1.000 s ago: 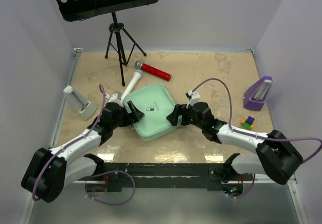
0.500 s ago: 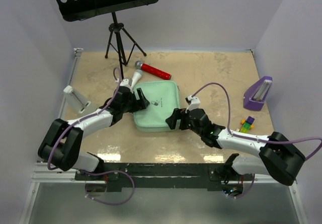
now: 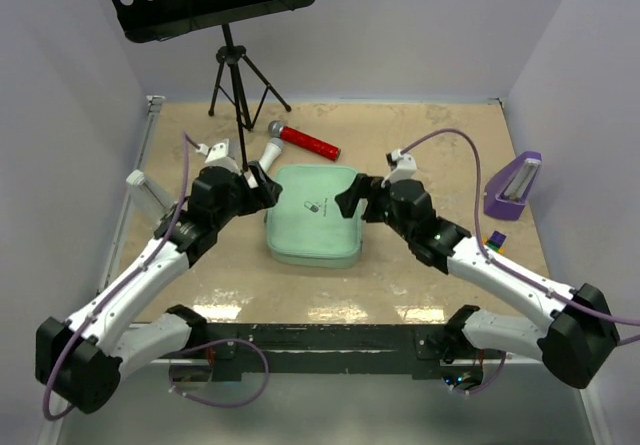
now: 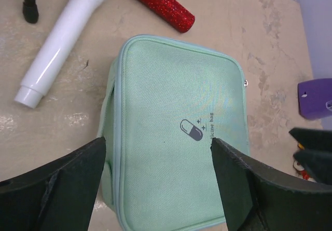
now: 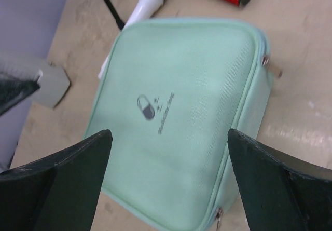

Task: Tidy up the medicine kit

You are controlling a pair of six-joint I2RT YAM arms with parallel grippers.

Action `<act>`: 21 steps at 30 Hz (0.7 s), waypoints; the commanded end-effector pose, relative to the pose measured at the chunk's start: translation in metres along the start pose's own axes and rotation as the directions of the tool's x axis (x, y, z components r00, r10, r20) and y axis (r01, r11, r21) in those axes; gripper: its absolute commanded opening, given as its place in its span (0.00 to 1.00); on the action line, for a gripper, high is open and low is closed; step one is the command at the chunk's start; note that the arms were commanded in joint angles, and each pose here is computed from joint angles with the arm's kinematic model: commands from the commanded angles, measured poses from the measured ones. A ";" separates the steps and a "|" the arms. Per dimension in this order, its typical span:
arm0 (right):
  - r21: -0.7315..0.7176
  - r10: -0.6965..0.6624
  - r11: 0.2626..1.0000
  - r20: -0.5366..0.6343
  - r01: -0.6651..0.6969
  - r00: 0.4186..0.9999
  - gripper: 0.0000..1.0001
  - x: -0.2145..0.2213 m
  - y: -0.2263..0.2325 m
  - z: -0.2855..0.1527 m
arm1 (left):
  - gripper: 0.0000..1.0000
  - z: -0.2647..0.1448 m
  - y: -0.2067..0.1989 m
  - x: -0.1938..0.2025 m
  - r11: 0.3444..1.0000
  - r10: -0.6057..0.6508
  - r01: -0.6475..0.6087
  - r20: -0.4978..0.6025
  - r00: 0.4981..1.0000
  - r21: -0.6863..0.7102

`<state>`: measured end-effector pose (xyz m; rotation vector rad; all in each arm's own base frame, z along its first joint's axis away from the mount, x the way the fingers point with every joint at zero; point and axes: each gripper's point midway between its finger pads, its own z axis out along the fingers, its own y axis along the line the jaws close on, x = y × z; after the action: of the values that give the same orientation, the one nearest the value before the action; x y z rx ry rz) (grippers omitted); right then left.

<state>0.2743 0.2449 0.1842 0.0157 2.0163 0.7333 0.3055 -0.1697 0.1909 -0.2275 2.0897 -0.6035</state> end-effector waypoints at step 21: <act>-0.033 -0.176 0.984 -0.061 0.174 0.982 0.90 -0.064 -0.030 0.173 | 0.69 -0.048 -0.020 0.159 0.950 0.041 0.074 -0.356 0.934 0.304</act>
<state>0.4624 0.2649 0.1527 -0.0309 2.0633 0.5725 0.1727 -0.2196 0.1096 0.0610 2.3168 -0.9670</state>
